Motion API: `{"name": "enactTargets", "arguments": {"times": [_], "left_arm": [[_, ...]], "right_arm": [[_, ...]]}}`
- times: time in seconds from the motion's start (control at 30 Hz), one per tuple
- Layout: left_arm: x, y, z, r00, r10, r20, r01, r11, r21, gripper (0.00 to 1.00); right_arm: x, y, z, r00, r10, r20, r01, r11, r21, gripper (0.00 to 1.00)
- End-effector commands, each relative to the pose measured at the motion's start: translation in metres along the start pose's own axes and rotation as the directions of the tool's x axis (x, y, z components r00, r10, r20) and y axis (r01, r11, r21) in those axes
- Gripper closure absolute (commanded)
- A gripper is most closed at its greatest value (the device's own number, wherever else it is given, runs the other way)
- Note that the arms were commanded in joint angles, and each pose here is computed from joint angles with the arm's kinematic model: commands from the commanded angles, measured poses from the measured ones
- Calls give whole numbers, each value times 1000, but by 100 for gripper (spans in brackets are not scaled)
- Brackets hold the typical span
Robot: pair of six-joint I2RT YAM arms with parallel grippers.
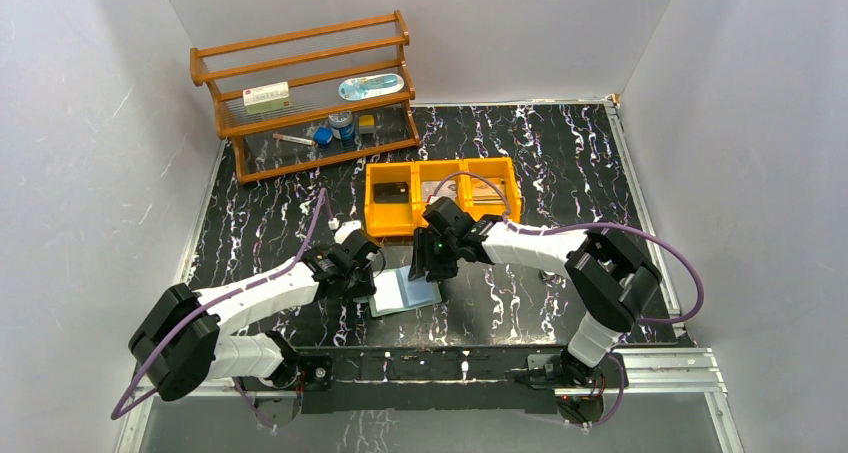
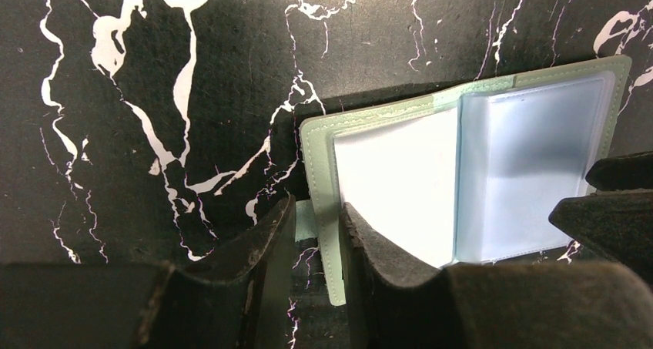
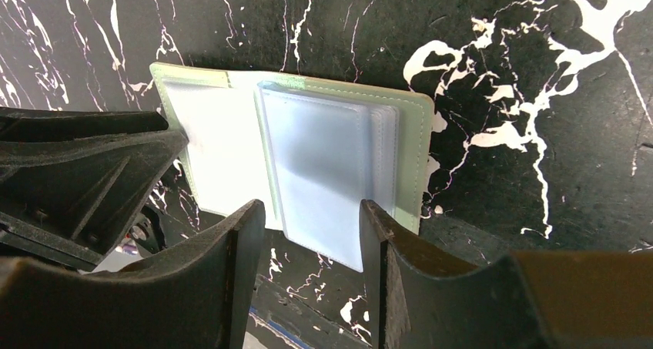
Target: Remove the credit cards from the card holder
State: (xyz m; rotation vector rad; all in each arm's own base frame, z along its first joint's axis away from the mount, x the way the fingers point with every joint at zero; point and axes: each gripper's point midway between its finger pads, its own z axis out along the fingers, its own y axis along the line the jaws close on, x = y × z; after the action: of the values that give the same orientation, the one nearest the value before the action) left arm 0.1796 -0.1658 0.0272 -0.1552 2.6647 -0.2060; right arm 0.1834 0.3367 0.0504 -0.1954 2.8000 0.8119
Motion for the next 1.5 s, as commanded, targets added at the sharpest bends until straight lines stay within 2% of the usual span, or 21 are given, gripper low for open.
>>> {"name": "enactTargets", "arguments": {"times": [0.0, 0.37, 0.6, 0.8, 0.9, 1.03, 1.17, 1.47], "left_arm": [[-6, -7, -1, 1000, 6, 3, -6, 1000, 18, 74], [-2, -13, 3, 999, 26, -20, -25, 999, 48, 77], [1, -12, 5, 999, 35, -32, -33, 999, 41, 79], [1, -11, 5, 999, 34, -33, -33, 999, 37, 79], [0, -11, 5, 999, 37, -32, -35, 999, 37, 80], [-2, -14, 3, 999, 40, -29, -39, 998, 45, 80], [-2, -16, 3, 999, 45, -31, -43, 998, 51, 80], [-2, -18, 4, 998, 45, -34, -43, 997, 59, 81]], "right_arm": [[-10, 11, -9, 999, -17, 36, 17, 1000, -25, 44], [3, 12, 3, 999, 14, -36, -16, 998, -56, 44], [-11, 21, -11, 1000, -7, 17, 8, 999, -53, 43], [-26, 13, -28, 994, -25, 102, 24, 1000, 18, 41], [-16, 10, -17, 999, -12, 40, 11, 1000, 13, 42], [2, 5, 7, 999, 15, -43, -16, 1000, -8, 45], [5, 11, 8, 998, 17, -54, -20, 998, -56, 49], [-7, 44, -9, 1000, -18, -24, 14, 984, -178, 51]]}}
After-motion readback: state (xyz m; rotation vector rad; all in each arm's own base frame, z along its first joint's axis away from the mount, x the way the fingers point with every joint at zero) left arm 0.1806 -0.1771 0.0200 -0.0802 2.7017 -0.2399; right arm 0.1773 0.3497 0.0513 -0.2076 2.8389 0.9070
